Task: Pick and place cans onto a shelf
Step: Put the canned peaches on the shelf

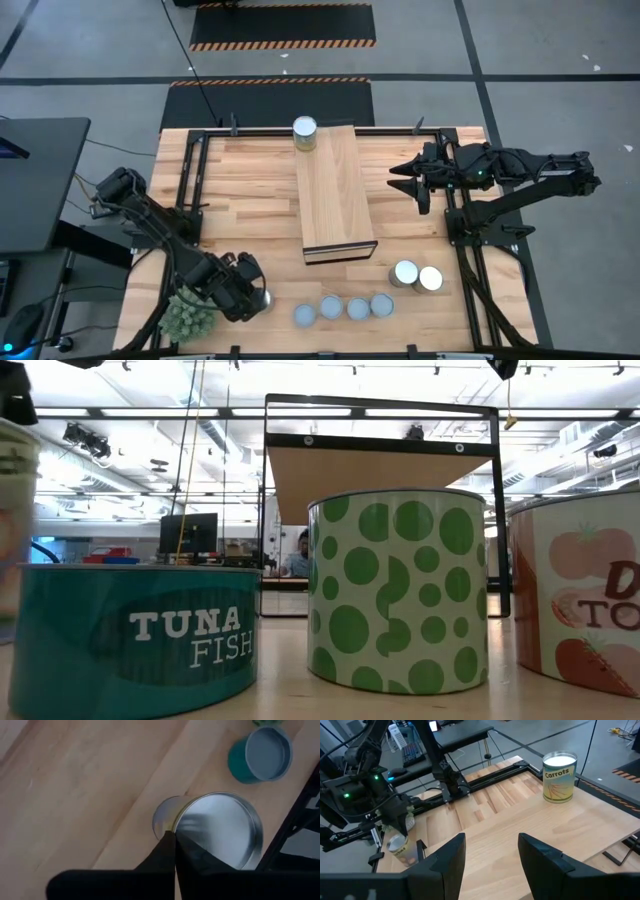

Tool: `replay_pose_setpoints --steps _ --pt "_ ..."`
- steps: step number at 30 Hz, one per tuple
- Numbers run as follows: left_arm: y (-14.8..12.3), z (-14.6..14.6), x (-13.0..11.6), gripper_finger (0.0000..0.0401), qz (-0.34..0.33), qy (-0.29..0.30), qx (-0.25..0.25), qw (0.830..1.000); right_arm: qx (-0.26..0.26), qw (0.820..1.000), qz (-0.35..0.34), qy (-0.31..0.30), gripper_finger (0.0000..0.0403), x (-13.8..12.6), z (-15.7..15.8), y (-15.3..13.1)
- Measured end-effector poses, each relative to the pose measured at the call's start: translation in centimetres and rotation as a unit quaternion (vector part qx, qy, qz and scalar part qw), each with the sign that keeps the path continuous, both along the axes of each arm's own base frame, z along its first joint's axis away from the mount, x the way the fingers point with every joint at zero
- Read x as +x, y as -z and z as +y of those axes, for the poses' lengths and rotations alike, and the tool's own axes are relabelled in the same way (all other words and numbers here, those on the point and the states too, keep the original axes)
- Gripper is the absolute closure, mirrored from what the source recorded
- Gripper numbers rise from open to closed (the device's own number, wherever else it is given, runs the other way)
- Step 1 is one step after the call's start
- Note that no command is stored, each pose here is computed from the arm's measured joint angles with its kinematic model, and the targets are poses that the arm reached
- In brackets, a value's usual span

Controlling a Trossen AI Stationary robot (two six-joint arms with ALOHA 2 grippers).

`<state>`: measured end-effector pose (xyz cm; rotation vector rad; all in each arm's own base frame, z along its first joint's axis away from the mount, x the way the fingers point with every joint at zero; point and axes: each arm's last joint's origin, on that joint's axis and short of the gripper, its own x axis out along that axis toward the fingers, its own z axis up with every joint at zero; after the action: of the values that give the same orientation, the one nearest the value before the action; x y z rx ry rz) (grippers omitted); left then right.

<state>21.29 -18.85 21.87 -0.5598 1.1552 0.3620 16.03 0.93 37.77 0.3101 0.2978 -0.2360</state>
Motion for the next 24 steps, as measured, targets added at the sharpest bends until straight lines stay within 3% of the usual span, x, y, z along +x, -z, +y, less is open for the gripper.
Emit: replay_pose_setpoints --steps 11,16,24 --pt "-1.2 2.9 0.9 0.0400 -0.019 0.001 0.037 0.999 0.003 1.000 0.000 -0.005 0.0213 0.0 0.0 0.0" --pt "-1.3 3.3 1.6 0.0400 -0.021 0.027 0.026 0.999 0.004 1.000 0.000 -0.006 0.0213 0.0 0.0 0.0" --pt "-1.2 5.0 2.1 0.0401 -0.003 0.042 0.070 0.997 0.006 1.000 0.000 -0.006 0.0213 0.0 0.0 0.0"
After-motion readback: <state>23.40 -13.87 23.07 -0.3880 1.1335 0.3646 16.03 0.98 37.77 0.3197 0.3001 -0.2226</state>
